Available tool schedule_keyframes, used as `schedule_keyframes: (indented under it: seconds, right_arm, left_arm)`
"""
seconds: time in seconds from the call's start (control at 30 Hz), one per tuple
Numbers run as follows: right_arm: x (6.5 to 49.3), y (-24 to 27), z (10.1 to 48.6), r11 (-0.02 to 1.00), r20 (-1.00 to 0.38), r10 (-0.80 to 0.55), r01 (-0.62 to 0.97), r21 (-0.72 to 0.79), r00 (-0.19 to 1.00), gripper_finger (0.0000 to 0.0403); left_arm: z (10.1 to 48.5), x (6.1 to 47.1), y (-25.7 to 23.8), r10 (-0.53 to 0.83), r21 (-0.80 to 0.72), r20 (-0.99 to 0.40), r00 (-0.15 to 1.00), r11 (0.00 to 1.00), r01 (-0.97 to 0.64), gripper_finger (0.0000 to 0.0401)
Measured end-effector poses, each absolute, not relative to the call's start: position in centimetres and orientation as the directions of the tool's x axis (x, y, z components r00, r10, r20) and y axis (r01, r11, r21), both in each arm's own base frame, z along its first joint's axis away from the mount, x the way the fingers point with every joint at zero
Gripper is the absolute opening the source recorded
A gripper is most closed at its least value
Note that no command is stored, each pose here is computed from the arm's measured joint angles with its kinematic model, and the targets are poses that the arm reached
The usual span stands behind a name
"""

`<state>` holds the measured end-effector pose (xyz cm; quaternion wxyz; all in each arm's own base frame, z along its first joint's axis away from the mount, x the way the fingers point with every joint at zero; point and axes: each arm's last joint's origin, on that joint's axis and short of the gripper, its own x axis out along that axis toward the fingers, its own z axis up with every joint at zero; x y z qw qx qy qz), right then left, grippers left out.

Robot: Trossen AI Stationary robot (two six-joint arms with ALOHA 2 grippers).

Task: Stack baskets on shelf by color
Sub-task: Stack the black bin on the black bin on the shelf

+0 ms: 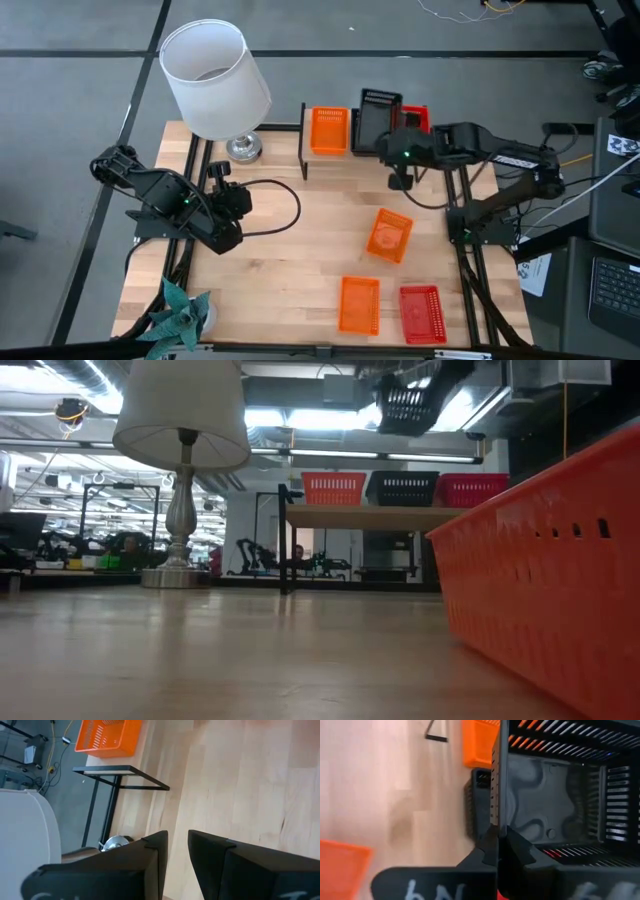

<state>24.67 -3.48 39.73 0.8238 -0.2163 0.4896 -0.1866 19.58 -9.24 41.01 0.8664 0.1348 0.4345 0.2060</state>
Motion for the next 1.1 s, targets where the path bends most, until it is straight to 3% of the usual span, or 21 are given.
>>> schedule_keyframes:
  seconds: [0.5, 1.1]
  right_arm:
    - [24.0, -9.6, 35.7, 0.931, -0.82, -0.345, 0.058, -0.36, 0.456, 0.0]
    - [23.8, -11.3, 35.6, 0.943, -0.816, -0.316, 0.065, -0.326, 0.484, 0.0]
  left_arm:
    - [41.1, 19.7, -9.2, 0.492, 0.419, -0.672, 0.554, 0.869, -0.264, 0.0069]
    - [41.1, 19.7, -9.2, 0.492, 0.418, -0.672, 0.553, 0.869, -0.264, 0.0069]
